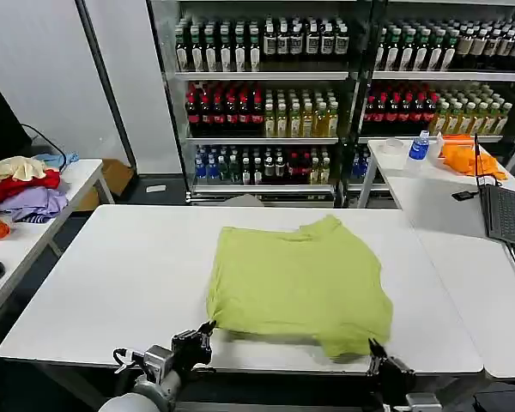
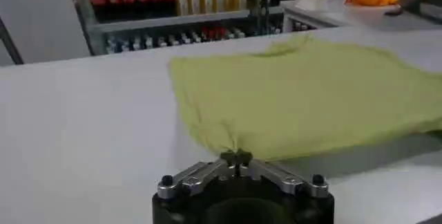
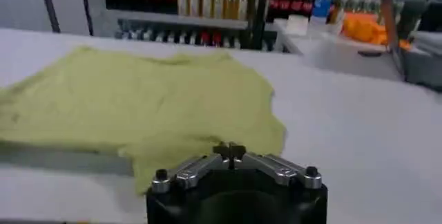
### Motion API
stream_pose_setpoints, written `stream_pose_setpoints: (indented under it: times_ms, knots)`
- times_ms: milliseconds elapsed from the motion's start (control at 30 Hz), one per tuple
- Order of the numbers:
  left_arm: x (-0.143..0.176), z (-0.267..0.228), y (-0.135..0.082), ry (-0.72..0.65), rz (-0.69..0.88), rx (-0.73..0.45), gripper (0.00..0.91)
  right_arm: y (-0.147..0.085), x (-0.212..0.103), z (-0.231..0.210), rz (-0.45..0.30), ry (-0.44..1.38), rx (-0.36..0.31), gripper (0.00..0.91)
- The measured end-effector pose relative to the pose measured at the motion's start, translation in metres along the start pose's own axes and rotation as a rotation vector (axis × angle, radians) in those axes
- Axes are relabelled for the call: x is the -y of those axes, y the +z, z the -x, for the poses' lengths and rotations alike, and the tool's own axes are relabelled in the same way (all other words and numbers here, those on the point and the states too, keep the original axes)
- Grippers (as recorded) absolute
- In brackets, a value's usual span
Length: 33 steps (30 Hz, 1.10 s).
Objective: Fold and organize the clothes.
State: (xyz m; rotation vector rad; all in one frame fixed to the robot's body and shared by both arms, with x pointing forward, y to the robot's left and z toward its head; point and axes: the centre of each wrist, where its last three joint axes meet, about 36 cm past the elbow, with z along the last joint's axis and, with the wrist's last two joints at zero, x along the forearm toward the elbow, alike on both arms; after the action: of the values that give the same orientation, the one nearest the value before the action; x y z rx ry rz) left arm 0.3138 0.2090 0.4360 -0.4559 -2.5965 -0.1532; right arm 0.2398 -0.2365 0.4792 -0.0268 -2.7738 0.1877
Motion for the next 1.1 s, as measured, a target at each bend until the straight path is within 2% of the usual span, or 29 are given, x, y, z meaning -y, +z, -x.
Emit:
stream_pose_setpoints:
  times_ms: [367,1100]
  knots:
    - [-0.009,0.015,-0.014,0.008,0.038,0.033,0.020,-0.007,0.020,0.040,-0.080,-0.030,0.080,0.000]
    - [-0.021,0.091,-0.035,-0.033,0.107,0.049,0.020,-0.021,0.047,0.142,-0.285,-0.062,0.188,0.000]
